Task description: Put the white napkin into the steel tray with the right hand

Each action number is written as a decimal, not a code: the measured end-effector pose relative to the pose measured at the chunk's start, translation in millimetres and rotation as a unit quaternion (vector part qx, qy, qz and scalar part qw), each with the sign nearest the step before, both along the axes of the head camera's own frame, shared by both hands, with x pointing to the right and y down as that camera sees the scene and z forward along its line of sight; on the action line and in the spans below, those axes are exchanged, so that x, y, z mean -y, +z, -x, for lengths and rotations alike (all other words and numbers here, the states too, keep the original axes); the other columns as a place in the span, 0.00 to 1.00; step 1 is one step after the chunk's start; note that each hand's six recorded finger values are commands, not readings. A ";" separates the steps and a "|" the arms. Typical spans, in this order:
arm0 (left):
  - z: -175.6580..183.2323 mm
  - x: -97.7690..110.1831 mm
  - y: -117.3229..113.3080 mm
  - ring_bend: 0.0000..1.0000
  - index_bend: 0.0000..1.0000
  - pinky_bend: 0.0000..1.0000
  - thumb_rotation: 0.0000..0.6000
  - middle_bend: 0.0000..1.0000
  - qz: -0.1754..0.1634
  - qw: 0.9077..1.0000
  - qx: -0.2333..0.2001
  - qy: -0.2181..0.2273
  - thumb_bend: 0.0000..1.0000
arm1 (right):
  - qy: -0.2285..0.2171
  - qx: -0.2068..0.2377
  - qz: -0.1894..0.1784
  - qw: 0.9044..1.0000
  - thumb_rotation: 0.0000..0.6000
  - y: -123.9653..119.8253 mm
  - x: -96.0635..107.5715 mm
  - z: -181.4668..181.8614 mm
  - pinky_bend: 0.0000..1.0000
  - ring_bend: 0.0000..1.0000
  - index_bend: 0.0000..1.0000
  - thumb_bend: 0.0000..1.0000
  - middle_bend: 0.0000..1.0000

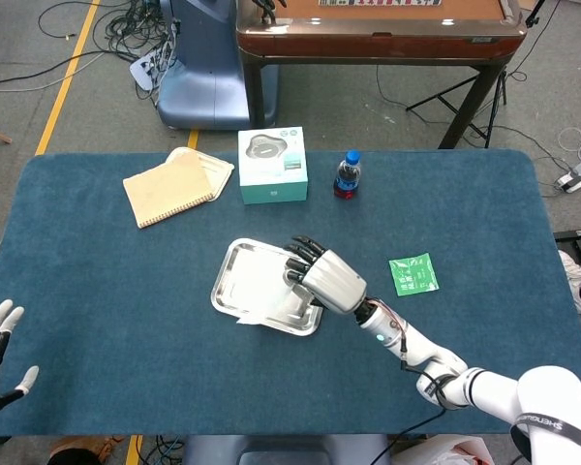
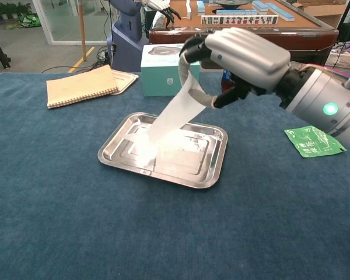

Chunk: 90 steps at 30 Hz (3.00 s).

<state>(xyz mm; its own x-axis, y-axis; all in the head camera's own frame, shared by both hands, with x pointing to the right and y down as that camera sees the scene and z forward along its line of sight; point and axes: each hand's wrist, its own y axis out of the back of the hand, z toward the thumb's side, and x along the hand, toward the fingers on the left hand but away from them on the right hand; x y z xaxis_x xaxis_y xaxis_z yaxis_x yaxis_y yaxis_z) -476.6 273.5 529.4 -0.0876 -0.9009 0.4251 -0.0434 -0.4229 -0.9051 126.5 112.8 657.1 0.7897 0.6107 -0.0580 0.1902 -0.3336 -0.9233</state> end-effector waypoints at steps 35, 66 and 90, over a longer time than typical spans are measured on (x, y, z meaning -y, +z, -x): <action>-12.4 1.1 4.2 0.03 0.09 0.00 1.00 0.04 0.009 1.000 0.007 0.007 0.24 | -0.044 -0.042 0.028 0.998 1.00 61.3 -5.1 -5.0 0.20 0.22 0.71 0.48 0.46; -13.8 0.8 4.3 0.03 0.09 0.00 1.00 0.04 0.008 1.000 0.005 0.009 0.24 | -0.017 -0.115 0.029 0.993 1.00 78.4 9.2 -18.4 0.14 0.09 0.18 0.19 0.27; -16.4 2.8 2.2 0.03 0.09 0.00 1.00 0.04 0.005 1.000 -0.001 0.016 0.24 | 0.034 -0.121 0.019 0.992 1.00 37.4 38.2 -54.9 0.20 0.23 0.10 0.22 0.35</action>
<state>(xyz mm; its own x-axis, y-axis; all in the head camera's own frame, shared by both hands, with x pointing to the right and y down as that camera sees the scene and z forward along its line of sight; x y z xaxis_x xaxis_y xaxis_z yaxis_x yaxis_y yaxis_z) -460.2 270.7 531.6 -0.0580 -0.8992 0.4338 -0.0305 -0.4327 -0.9010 181.4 74.6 694.5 0.7068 0.6563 -0.2641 -0.0115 -0.3626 -0.9319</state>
